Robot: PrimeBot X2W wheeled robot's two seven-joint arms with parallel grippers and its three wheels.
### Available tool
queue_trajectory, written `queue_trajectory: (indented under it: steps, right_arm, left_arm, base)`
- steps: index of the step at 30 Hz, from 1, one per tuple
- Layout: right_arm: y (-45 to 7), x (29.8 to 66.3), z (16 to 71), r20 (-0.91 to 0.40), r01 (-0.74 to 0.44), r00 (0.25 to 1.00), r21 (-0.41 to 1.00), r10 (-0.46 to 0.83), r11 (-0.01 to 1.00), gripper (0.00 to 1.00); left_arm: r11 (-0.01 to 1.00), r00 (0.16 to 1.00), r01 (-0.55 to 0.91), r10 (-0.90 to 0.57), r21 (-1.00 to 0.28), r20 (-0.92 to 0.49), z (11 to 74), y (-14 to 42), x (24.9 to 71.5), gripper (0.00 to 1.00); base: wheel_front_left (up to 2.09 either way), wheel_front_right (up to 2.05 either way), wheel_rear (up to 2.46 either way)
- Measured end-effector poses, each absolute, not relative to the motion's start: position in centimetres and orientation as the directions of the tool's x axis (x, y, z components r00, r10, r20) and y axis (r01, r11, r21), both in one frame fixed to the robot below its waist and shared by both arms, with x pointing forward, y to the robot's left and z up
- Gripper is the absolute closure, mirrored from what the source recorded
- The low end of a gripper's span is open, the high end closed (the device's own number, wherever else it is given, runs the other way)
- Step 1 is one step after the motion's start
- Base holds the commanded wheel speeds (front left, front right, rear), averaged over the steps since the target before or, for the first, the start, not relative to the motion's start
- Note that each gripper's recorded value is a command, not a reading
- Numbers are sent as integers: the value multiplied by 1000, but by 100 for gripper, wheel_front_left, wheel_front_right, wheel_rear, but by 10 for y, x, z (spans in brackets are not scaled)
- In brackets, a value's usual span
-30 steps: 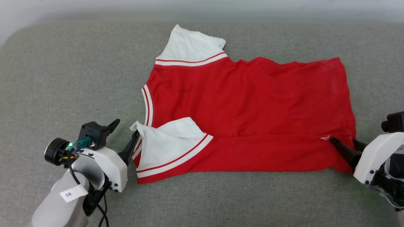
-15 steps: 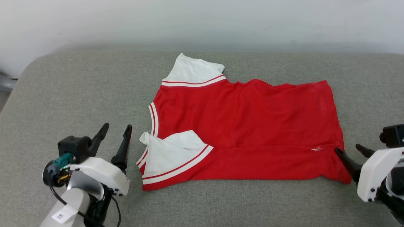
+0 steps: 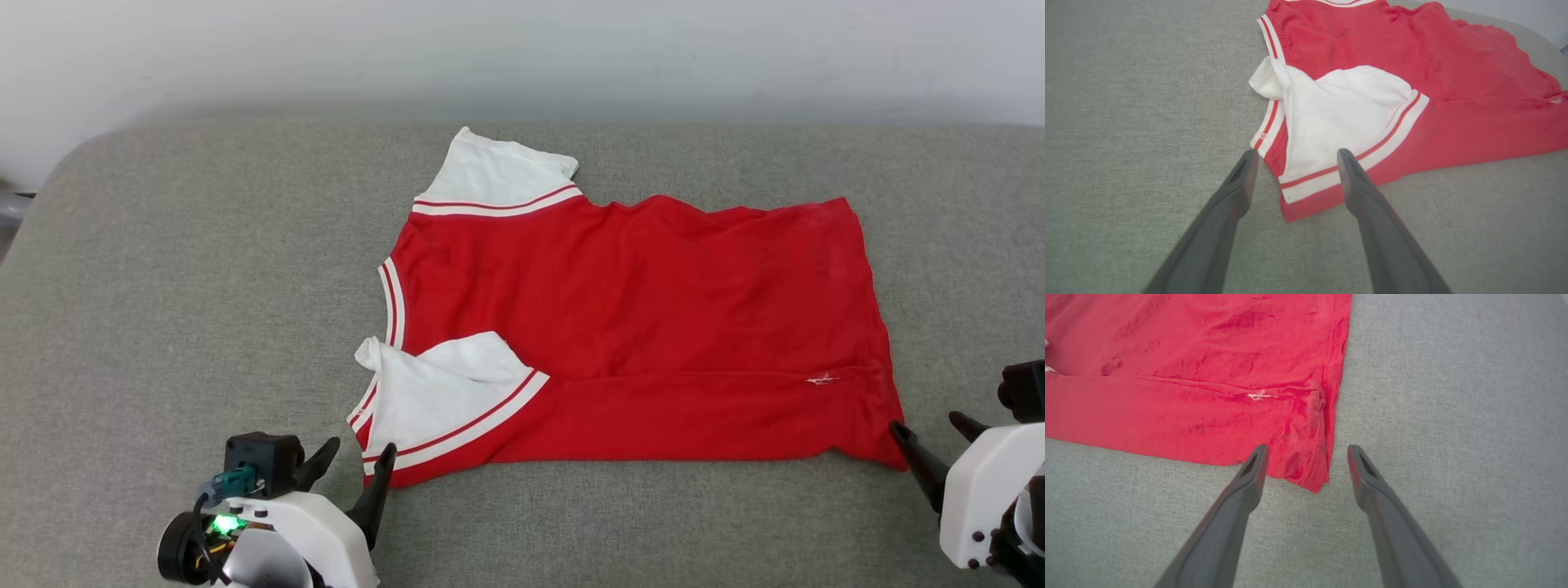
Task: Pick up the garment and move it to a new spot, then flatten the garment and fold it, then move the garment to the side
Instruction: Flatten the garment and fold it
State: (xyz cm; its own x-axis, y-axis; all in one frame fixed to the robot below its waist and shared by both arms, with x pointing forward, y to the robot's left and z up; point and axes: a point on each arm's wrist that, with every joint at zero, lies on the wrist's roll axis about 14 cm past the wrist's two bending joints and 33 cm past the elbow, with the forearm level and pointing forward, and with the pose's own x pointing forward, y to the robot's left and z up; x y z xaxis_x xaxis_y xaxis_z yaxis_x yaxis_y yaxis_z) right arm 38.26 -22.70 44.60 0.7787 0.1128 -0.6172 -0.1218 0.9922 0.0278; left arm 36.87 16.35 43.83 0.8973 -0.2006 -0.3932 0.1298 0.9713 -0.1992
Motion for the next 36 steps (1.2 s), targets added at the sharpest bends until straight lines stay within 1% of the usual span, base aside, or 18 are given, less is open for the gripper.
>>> queue_trajectory:
  steps: [6,15,16,17,18,19,22,26,32,36]
  right_arm:
    - [-226,379,441,-630,-106,770,26,98,994,0]
    - [-231,380,430,-653,-85,753,28,82,996,0]
    - [-231,380,429,-655,-83,751,27,80,996,0]
    - [-232,380,428,-658,-81,749,27,78,996,0]
    - [-232,380,427,-659,-80,748,27,78,996,0]
    - [-232,380,427,-660,-80,748,27,77,996,0]
    - [-236,381,427,-660,-64,749,26,65,998,0]
    - [-236,382,428,-658,-52,751,31,59,998,0]
    - [-236,389,423,-671,-54,740,7,45,998,0]
    - [-237,391,410,-705,-49,708,-5,31,999,0]
  left_arm:
    - [978,850,124,-192,-168,-490,411,161,361,0]
    - [992,808,75,-122,-106,-576,377,176,372,0]
    - [992,801,78,-124,-102,-586,373,175,372,16]
    - [991,791,85,-131,-105,-597,370,173,372,16]
    - [990,782,89,-138,-111,-608,367,172,371,84]
    - [988,775,97,-151,-121,-614,365,169,370,100]
    - [982,764,120,-187,-149,-617,365,160,369,100]
    - [981,787,108,-182,-158,-590,371,161,369,100]
    - [978,858,132,-194,-160,-476,401,160,379,100]
    - [976,892,150,-202,-159,-403,423,158,386,100]
  base:
    - [0,0,0]
    - [0,0,0]
    - [0,0,0]
    - [0,0,0]
    - [0,0,0]
    - [0,0,0]
    - [0,0,0]
    - [0,0,0]
    - [0,0,0]
    - [0,0,0]
